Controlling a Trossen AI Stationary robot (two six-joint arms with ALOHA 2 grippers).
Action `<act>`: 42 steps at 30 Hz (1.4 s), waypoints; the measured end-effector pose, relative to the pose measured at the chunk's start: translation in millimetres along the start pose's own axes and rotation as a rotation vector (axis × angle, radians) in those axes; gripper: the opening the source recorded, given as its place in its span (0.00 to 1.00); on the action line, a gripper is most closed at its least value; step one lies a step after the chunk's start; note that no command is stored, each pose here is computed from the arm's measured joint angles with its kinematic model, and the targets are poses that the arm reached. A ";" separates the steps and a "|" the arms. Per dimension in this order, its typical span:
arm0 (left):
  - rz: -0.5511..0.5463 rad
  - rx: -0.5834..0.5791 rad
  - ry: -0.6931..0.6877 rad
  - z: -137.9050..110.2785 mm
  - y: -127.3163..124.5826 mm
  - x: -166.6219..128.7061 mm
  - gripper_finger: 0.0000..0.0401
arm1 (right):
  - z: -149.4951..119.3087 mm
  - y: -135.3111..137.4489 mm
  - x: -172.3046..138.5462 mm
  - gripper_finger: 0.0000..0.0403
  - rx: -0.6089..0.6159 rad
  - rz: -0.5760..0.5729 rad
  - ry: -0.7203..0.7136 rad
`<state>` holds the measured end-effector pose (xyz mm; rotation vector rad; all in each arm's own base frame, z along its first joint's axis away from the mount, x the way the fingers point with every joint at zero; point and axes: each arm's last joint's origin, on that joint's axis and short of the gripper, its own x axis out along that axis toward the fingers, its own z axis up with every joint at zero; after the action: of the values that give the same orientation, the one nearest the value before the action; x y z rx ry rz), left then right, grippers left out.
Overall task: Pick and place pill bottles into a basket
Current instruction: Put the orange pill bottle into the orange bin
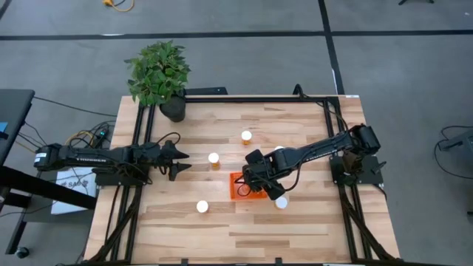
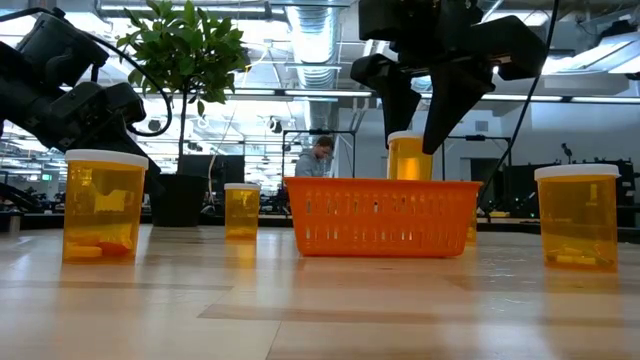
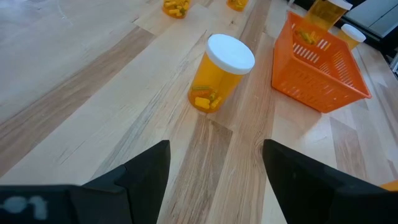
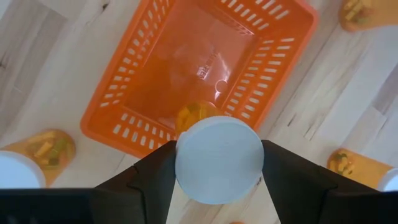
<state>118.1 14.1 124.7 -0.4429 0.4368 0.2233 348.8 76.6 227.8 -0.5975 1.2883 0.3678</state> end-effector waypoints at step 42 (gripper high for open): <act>0.000 -0.001 0.000 0.1 0.0 0.0 0.61 | -8.6 2.8 18.7 0.53 -0.008 0.015 0.002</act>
<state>118.1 14.1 124.8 -0.4435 0.4364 0.2233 345.2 72.4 207.8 -0.5951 1.2944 0.3848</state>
